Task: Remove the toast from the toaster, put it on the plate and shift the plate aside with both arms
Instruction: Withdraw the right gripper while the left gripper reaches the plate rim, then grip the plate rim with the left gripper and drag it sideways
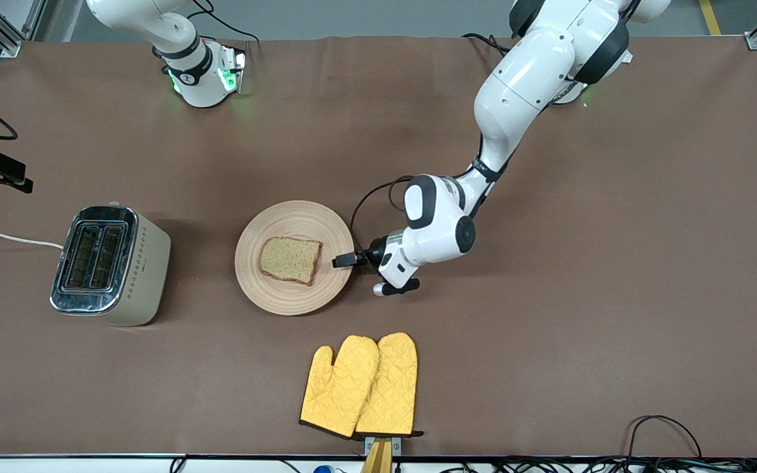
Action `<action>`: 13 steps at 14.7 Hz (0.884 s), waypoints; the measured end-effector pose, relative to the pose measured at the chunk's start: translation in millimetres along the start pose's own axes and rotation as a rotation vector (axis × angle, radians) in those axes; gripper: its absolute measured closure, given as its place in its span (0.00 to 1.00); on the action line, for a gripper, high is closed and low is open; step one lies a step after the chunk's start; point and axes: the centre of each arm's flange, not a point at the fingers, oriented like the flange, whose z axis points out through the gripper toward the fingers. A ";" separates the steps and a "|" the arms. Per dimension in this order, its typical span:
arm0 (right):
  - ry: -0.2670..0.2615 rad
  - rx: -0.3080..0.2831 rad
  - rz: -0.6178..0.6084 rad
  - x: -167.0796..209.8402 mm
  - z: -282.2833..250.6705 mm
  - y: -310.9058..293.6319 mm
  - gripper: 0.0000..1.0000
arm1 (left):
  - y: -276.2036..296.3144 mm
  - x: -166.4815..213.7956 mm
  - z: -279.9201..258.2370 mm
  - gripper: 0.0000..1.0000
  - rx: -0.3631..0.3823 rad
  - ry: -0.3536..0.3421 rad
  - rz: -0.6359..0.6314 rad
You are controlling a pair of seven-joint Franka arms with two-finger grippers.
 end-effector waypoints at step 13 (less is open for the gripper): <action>-0.019 0.045 -0.039 8.5 15.0 0.4 0.00 | 21.2 14.8 -28.2 0.87 -0.043 0.023 0.122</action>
